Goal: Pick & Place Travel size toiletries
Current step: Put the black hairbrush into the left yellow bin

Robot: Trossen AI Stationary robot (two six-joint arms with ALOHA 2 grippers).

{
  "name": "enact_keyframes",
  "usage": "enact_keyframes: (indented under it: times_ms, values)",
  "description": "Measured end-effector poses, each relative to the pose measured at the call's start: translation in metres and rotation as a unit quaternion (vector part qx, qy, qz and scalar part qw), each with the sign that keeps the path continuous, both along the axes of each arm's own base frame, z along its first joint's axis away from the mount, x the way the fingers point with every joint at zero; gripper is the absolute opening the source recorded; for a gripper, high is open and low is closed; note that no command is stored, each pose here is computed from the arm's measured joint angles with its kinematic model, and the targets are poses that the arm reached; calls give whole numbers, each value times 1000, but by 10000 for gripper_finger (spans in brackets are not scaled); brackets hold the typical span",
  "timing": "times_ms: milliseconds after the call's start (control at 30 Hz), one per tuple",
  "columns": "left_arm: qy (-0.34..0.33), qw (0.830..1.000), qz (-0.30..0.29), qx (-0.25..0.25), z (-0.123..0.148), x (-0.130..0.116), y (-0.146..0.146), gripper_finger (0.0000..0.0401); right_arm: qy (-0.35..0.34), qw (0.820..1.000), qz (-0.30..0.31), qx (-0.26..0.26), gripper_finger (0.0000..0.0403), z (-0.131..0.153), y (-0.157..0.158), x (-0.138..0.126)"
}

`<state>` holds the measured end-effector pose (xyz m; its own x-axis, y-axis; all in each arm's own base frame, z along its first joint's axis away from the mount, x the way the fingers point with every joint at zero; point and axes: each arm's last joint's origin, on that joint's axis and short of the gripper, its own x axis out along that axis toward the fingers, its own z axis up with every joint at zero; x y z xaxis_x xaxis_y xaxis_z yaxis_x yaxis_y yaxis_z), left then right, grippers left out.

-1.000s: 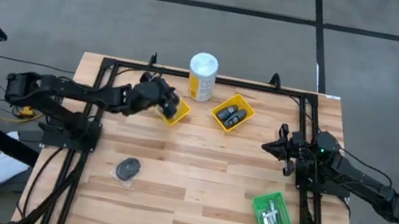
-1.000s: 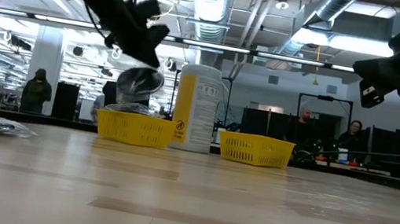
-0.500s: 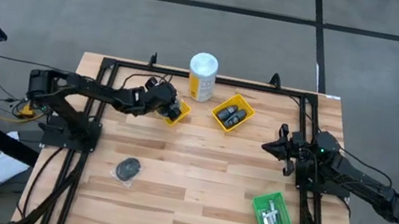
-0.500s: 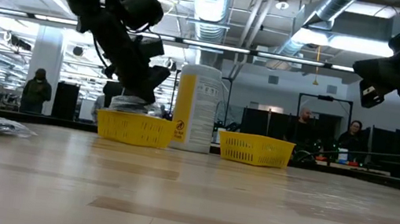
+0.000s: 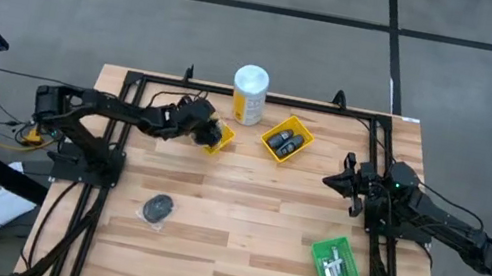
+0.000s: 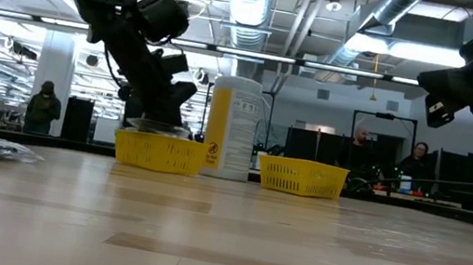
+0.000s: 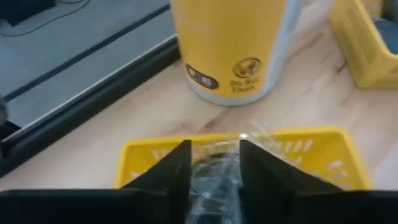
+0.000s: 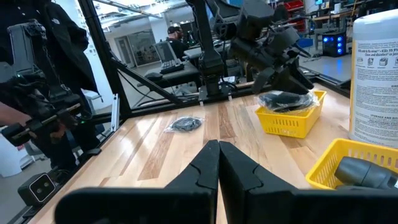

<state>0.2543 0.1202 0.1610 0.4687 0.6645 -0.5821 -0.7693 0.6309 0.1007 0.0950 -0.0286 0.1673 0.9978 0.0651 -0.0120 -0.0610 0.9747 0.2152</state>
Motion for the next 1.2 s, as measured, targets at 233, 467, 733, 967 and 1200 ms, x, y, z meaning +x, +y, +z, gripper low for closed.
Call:
enact_keyframes:
  times_ms: [233, 467, 733, 967, 1200]
  values:
    - [-77, 997, 11, 22, 38, -5, 1, 175, 0, 1000, 0, 0, 0, 0, 0, 0]
    - [-136, 991, -14, -6, 63, -13, -17, 138, 0, 1000, 0, 0, 0, 0, 0, 0]
    - [-242, 964, -18, -111, 69, -10, -22, 21, 0, 1000, -1, 0, 0, 0, 0, 0]
    - [-430, 899, -8, -77, 115, -17, -24, 5, -1, 1000, -1, 0, 0, 0, 0, 0]
    - [-482, 873, 11, -68, 131, -27, -26, 2, -1, 1000, 0, 0, 0, 0, 0, 0]
